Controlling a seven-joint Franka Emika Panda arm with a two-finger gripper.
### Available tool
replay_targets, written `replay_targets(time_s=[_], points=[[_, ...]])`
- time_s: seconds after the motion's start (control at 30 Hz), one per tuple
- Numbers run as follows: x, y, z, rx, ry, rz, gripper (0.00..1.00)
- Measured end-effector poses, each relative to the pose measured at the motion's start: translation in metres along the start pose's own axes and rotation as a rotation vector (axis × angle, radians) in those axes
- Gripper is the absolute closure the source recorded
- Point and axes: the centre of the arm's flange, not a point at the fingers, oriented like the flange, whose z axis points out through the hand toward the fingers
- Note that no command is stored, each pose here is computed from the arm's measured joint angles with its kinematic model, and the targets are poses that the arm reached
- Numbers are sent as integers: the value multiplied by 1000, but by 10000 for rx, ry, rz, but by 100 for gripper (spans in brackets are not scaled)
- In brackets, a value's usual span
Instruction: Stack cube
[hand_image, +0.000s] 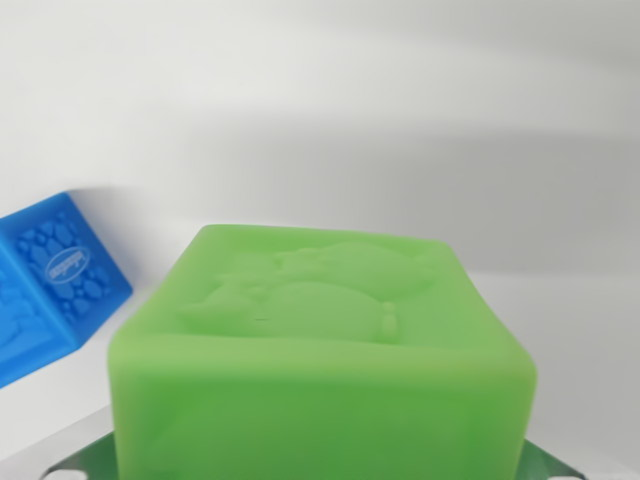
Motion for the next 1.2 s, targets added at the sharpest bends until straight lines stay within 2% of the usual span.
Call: replay_targets(time_s=[0.57,1.2], points=[[-27,-19,-8,-6,-5,-1337,100],[-56,-40,-17,11,-8,-2760,100]])
